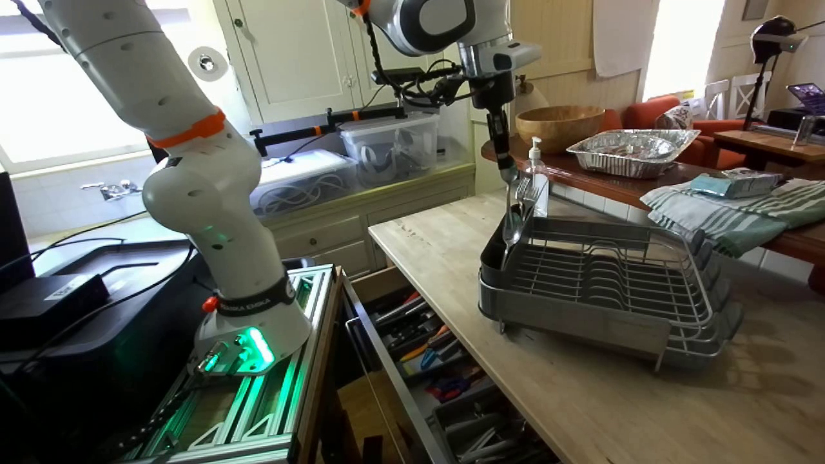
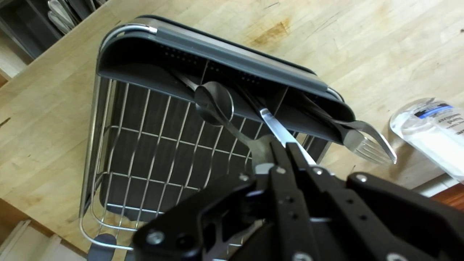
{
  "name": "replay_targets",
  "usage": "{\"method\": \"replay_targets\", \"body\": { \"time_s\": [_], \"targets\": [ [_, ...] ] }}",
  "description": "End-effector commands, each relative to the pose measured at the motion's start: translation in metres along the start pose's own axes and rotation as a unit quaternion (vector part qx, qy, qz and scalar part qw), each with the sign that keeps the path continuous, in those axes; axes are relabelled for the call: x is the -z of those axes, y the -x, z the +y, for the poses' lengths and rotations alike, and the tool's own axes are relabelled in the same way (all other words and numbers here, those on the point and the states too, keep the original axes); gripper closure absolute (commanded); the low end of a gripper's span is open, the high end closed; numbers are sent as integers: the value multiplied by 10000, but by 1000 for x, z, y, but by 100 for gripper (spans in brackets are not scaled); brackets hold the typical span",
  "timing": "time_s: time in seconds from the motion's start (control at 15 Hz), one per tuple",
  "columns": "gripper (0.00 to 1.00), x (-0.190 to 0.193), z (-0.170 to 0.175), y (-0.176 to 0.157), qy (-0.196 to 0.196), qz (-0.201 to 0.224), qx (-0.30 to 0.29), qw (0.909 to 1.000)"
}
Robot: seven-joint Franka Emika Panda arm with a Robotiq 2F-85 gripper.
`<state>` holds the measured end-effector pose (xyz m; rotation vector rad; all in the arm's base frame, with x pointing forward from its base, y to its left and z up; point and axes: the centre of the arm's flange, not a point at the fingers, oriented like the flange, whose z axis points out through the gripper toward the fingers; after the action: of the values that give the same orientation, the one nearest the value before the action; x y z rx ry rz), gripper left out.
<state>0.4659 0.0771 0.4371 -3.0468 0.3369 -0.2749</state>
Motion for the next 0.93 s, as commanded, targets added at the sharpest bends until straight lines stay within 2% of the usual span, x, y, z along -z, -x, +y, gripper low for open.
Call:
{"method": "replay_targets", "body": {
  "time_s": [0.0,0.87],
  "targets": [
    [99,7,-3,8,-201,-45,145,9997],
    [99,10,-23,6,-543,-97,491,9973]
  ]
}}
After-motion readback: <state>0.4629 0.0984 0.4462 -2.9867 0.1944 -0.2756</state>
